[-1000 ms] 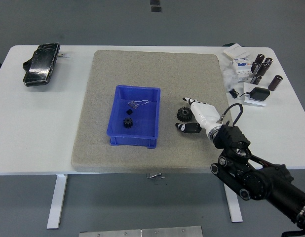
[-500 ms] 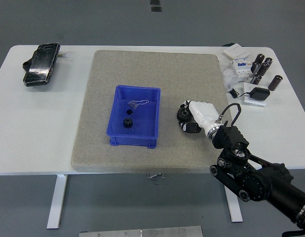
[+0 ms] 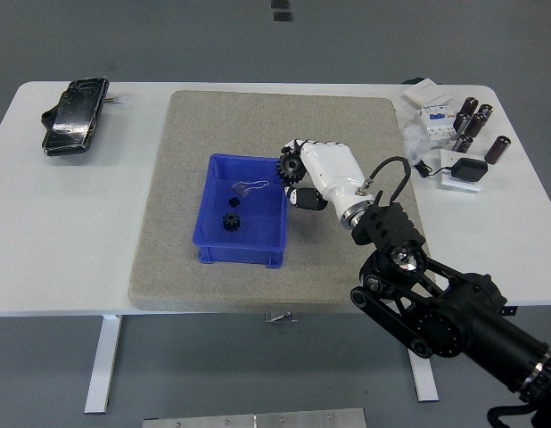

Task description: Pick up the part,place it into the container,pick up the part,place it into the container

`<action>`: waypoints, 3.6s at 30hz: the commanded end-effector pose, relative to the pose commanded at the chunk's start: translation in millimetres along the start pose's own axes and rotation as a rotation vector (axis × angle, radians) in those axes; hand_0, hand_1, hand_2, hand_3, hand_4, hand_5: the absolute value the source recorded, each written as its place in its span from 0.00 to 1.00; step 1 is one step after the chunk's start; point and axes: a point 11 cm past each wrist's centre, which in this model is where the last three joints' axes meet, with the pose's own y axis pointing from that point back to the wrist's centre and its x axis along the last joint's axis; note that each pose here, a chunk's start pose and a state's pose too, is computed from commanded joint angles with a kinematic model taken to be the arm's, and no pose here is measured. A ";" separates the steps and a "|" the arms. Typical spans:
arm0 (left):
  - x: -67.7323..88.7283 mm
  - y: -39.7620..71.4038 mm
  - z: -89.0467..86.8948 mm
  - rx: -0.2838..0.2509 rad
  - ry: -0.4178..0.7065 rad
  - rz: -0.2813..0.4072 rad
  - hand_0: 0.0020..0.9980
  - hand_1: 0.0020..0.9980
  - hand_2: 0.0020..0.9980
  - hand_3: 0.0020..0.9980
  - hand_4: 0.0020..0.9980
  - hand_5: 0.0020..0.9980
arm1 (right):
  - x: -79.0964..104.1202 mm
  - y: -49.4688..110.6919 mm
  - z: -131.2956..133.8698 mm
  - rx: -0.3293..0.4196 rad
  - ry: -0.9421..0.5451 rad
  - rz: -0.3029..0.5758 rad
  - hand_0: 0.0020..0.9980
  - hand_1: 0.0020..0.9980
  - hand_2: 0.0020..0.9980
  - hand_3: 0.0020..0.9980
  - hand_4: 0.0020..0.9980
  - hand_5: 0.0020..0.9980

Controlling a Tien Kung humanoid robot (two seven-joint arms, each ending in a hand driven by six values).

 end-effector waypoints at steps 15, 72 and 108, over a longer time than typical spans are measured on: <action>-0.2 0.0 -1.2 0.007 -0.001 0.000 0.64 0.61 0.58 0.57 0.64 0.34 | -25.6 4.8 -38.5 0.090 0.009 -0.088 0.87 0.83 0.83 0.87 0.91 0.75; 12.1 0.2 -2.1 0.003 -0.008 0.018 0.64 0.61 0.57 0.58 0.62 0.30 | 49.5 112.8 200.4 -0.355 -0.802 0.502 0.79 0.75 0.76 0.78 0.93 0.72; 9.4 -0.2 -5.6 0.006 -0.001 0.012 0.64 0.61 0.57 0.58 0.63 0.26 | 69.2 129.5 214.8 -0.360 -0.788 0.589 0.78 0.73 0.76 0.77 0.93 0.71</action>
